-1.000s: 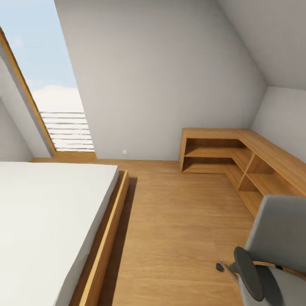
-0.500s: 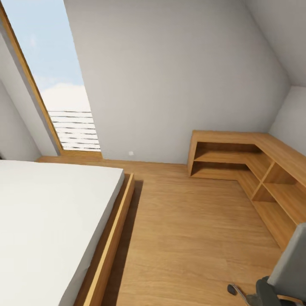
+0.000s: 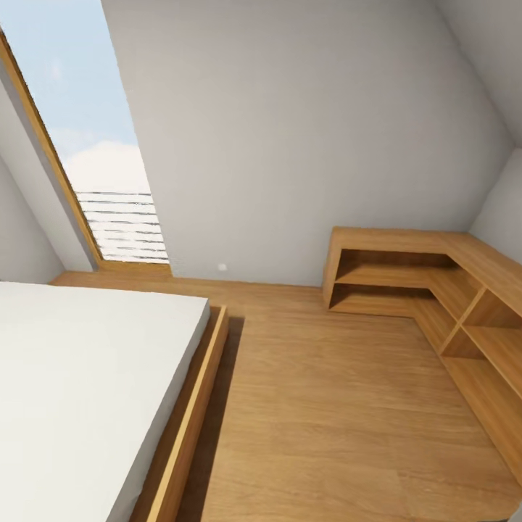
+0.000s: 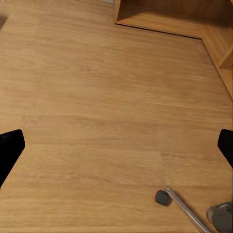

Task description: In the bedroom, organize the workspace by keeping the computer under the desk, ensuring the monitor is on the desk, placing the keyboard on the desk next to the monitor, placing the mouse on the desk next to the keyboard, moving the folder from the swivel chair onto the desk next to the mouse, stacking the notebook on top of the folder with the pen on top of the notebook, and positioning the swivel chair next to the desk.

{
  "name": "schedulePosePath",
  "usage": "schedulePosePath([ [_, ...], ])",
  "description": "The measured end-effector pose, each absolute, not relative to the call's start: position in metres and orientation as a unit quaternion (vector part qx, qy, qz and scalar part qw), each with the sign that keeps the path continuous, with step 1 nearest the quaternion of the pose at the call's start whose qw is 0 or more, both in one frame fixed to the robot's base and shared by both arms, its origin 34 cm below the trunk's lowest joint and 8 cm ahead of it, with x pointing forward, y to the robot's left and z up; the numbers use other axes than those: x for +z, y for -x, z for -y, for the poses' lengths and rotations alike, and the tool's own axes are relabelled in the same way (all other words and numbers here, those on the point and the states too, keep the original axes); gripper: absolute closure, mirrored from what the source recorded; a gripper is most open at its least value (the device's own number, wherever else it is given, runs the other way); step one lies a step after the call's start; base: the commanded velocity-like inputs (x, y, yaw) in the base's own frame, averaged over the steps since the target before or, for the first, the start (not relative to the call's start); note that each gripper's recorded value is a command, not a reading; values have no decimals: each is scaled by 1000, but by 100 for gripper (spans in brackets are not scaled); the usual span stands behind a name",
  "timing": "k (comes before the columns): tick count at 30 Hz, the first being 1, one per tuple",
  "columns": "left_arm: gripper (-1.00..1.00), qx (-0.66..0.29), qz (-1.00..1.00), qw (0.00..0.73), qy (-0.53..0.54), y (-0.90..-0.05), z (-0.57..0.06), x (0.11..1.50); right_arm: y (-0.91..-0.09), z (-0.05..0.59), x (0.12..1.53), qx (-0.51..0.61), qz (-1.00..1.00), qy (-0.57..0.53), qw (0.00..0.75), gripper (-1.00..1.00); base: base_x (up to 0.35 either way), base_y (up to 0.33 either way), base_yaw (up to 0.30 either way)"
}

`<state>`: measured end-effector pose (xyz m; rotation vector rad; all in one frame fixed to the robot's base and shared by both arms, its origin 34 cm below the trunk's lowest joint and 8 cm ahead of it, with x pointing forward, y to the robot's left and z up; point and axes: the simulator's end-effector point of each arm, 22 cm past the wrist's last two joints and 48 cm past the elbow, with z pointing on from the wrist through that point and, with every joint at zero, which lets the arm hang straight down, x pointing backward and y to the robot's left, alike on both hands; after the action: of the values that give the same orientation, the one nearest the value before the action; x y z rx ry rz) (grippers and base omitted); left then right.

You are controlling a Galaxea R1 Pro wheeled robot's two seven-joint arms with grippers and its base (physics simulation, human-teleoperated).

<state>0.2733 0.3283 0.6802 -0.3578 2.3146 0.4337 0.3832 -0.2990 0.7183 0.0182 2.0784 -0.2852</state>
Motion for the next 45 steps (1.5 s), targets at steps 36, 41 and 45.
schedulePosePath([
  [36,-100,168,-899,378,141,-278,-329,683,-389,297,723,-115,-854,-4,507,-100,329,0,-171],
  [41,-100,169,-899,379,141,-279,-330,683,-389,297,724,-115,-854,-4,508,-100,329,0,-245],
  [45,-100,170,-899,379,141,-279,-331,684,-389,297,724,-115,-853,-5,508,-100,329,0,-235],
])
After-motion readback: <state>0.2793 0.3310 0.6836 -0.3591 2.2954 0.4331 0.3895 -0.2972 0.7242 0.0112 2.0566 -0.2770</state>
